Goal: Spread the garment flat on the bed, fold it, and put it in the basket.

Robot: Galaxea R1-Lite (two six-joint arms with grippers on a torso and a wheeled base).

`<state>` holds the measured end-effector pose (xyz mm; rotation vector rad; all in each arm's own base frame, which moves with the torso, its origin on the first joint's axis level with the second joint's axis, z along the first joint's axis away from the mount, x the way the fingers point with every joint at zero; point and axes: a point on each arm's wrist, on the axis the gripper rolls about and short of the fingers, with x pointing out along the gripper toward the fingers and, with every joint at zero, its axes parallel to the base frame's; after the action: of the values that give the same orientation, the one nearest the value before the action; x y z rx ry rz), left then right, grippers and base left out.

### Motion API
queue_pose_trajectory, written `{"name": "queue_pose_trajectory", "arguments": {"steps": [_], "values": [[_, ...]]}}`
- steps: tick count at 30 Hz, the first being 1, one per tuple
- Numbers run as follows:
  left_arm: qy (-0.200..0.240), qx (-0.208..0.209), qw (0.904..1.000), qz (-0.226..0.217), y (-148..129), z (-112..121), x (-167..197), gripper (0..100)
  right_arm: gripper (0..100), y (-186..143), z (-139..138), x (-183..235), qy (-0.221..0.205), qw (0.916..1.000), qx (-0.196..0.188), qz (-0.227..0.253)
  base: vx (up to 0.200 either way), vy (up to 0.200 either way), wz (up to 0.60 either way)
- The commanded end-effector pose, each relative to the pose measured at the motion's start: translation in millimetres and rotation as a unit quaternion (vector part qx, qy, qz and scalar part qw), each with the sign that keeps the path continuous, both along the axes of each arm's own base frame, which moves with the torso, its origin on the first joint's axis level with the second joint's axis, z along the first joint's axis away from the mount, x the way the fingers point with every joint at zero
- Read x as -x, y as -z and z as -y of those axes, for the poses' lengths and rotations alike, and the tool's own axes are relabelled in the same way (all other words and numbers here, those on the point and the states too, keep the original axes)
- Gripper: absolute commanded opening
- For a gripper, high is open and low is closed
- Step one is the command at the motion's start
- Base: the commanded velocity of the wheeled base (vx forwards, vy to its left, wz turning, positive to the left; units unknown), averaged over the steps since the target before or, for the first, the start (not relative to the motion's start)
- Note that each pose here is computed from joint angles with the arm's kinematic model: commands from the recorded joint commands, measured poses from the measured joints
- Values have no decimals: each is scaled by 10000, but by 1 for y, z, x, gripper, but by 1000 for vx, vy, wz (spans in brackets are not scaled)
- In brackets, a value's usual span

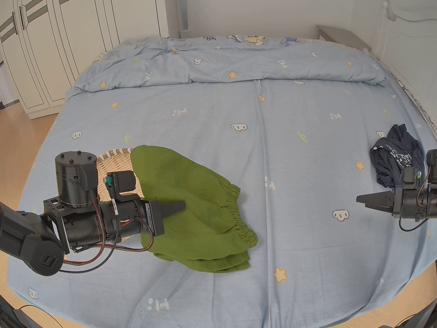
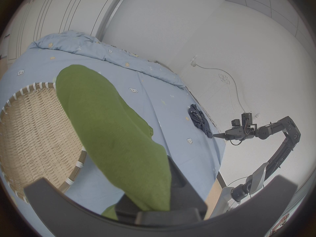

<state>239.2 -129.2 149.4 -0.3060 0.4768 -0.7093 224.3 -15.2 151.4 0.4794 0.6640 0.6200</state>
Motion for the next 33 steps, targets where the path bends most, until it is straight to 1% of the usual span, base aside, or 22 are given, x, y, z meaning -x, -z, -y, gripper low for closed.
{"name": "queue_pose_trajectory", "arguments": {"steps": [1,13,18,21,27,33], "values": [[-14,5,10000,2,0,-1,-1,0,100,0,0,0,1,10000,-2,-4,0,0,0],[-42,-103,9999,114,0,-2,-1,0,100,-1,0,1,-5,10000,-3,27,0,0,0],[-176,-59,9996,191,-3,-8,-6,0,100,-1,0,1,-5,10000,-3,27,0,0,0],[-295,-1,9991,295,-6,-14,-9,0,100,-1,-2,1,-38,10000,1,19,0,200,0],[-319,14,9989,330,-7,-15,-9,0,100,-1,-3,1,-61,10000,2,26,0,200,0],[-227,-32,9994,276,-2,-12,-6,0,100,-2,-3,2,-61,10000,5,49,0,0,0]]}}
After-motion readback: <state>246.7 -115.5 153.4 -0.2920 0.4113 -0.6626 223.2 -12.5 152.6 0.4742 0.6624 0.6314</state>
